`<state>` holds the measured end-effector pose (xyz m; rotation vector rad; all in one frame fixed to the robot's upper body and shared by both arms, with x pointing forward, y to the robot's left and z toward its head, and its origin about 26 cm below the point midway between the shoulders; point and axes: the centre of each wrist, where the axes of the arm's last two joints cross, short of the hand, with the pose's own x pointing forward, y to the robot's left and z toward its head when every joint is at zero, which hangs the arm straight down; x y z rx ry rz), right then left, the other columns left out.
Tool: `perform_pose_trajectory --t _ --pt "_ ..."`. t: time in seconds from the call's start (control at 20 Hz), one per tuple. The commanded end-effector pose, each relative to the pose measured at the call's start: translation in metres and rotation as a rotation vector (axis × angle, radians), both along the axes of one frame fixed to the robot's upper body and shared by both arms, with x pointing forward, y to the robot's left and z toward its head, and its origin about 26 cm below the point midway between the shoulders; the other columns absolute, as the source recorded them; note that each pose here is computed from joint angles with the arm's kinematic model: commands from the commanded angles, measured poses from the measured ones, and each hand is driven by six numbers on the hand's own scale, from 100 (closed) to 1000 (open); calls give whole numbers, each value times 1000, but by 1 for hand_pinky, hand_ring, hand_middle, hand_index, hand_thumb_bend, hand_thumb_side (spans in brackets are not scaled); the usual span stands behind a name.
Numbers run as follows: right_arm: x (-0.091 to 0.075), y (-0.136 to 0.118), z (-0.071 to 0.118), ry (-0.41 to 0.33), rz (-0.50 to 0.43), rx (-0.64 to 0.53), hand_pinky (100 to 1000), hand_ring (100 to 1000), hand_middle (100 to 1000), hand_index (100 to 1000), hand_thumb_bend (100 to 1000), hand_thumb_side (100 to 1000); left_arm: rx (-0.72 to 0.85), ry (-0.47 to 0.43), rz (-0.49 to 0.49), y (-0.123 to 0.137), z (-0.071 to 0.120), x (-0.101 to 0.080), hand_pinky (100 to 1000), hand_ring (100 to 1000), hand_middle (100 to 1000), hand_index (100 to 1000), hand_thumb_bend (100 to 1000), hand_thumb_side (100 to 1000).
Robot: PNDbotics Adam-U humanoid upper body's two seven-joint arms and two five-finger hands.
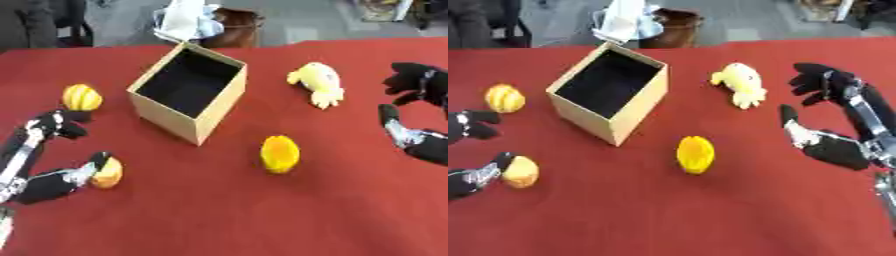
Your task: Pick up objects on the table and place them in the box.
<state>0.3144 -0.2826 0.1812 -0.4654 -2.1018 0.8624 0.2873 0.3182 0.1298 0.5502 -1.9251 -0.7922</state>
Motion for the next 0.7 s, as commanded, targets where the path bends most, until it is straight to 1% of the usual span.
perform_pose_trajectory --t 0.05,0.55,0.7 --pt "-1 0 5 -13 8 -1 642 722 713 892 164 312 -9 -23 -6 -1 4 1 699 681 714 836 433 395" --pt "0 3 0 3 -1 15 641 721 714 889 141 307 -7 -10 -24 -6 0 0 707 692 723 842 433 392" --pt "0 4 -1 6 -2 14 641 721 714 889 140 308 9 -6 -15 -5 0 0 715 701 731 849 439 380"
